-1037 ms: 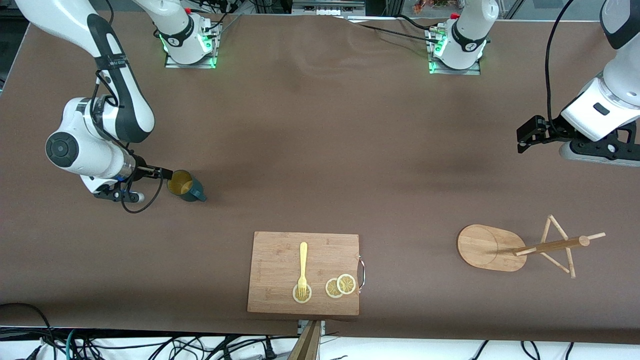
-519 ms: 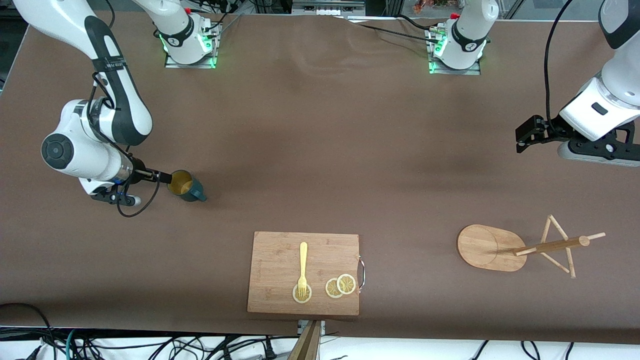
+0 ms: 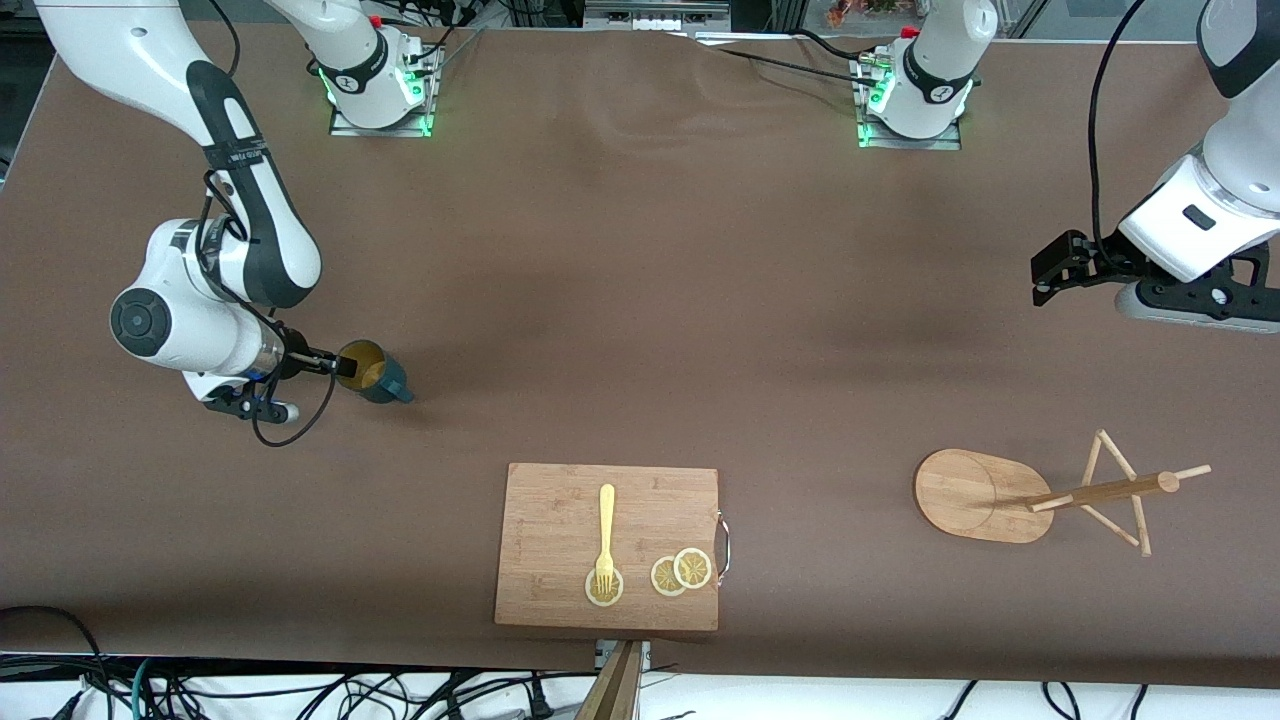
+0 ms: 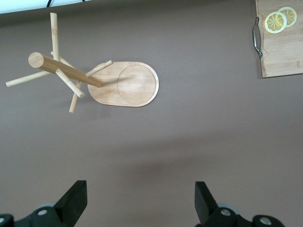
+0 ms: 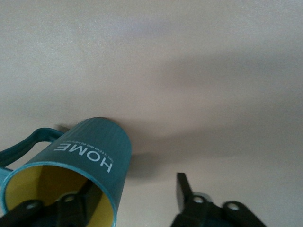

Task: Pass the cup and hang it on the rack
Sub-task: 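Close the right gripper on the teal mug's rim, then carry the teal mug with the right gripper toward the table middle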

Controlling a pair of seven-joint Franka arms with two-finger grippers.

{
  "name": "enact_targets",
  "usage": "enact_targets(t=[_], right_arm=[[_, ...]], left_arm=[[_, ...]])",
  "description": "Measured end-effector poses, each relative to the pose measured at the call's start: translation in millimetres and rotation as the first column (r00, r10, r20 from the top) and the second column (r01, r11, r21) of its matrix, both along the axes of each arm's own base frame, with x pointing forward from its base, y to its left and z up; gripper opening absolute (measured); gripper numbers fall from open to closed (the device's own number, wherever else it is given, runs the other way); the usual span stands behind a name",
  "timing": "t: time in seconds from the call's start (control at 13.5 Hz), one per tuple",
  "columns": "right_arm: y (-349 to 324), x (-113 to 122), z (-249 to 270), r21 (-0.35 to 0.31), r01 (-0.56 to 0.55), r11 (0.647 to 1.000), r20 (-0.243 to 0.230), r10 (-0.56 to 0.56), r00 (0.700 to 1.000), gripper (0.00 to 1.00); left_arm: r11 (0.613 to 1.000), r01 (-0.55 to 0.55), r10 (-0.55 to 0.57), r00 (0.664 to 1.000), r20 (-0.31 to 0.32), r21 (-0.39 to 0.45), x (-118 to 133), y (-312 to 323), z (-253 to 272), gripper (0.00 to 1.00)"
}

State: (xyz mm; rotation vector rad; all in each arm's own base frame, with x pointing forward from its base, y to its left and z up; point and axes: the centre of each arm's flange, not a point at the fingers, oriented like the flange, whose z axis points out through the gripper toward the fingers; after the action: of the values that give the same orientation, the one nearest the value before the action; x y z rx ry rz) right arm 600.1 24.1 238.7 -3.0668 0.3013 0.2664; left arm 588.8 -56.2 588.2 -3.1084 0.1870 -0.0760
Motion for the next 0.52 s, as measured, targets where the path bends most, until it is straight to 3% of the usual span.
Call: enact_targets(t=[0.37,0.52], right_arm=[[15,-1,0,0.002,-0.027,1.0,-0.001,0.027,1.0,0.05],[27,0,2,0.007,-0.068,0.998,0.006,0.068,0.998,0.04]], left_arm=[[1.0,0.0,0.0,1.0,0.0,0.0,0,0,0,1.0],[1.0,0.0,0.0,1.0,0.0,0.0,0,0,0,1.0]])
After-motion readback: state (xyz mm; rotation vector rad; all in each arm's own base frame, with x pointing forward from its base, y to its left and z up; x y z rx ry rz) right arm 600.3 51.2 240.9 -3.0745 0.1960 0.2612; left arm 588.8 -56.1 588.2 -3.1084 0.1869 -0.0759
